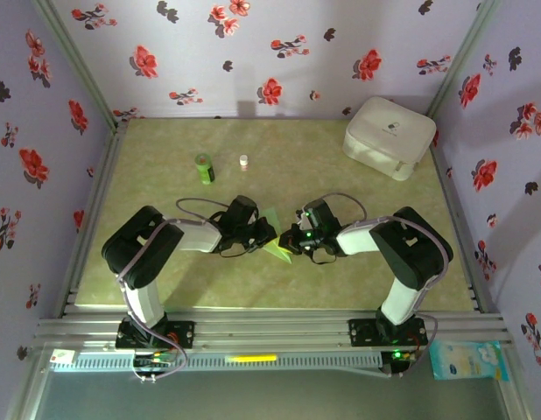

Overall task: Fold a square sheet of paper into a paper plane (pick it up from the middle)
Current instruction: Fourth fold the wing at the center of the table.

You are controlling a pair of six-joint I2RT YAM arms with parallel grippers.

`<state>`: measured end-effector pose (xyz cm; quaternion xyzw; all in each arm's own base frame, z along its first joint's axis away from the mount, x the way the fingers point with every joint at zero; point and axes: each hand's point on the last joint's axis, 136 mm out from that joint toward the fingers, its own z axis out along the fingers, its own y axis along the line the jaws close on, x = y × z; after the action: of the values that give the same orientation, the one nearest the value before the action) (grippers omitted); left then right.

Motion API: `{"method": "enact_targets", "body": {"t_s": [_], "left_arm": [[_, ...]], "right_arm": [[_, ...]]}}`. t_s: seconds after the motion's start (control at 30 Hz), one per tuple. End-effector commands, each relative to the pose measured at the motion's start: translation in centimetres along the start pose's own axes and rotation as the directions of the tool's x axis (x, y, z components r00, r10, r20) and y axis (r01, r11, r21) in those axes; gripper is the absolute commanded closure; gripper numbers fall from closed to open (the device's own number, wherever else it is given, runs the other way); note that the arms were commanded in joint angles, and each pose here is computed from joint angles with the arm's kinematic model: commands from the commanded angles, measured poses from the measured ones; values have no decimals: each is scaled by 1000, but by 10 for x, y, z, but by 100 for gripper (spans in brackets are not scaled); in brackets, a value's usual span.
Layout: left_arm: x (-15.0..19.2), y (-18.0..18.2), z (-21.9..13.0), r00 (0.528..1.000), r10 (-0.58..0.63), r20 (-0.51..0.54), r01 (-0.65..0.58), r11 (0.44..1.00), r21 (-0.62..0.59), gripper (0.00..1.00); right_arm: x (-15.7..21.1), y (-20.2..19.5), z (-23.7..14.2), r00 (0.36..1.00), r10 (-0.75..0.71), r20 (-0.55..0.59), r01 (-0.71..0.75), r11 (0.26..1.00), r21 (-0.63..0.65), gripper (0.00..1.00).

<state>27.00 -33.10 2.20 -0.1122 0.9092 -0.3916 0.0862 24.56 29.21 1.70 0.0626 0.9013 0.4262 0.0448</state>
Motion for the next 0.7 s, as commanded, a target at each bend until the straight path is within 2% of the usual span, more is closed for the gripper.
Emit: {"method": "enact_targets", "body": {"t_s": [0.0, 0.13, 0.33, 0.53, 0.67], "left_arm": [[-4, 20, 4, 1000, 2, 9, -1, 996, -87, 94], [-11, 43, -1, 999, -38, 32, 42, 986, -158, 94], [-29, 56, -10, 995, -76, 71, 88, 979, -183, 94], [-47, 51, -13, 993, -73, 98, 90, 980, -177, 94], [-55, 26, -24, 995, -40, 94, 52, 991, -123, 93]], "right_arm": [[24, -45, 1, 993, 99, -59, -90, 987, 137, 100], [27, -50, -1, 993, 90, -70, -78, 984, 162, 100], [33, -56, -2, 992, 91, -83, -75, 981, 176, 100], [35, -58, -2, 992, 92, -88, -76, 982, 175, 100], [34, -55, -2, 992, 89, -92, -73, 983, 170, 100]]}}
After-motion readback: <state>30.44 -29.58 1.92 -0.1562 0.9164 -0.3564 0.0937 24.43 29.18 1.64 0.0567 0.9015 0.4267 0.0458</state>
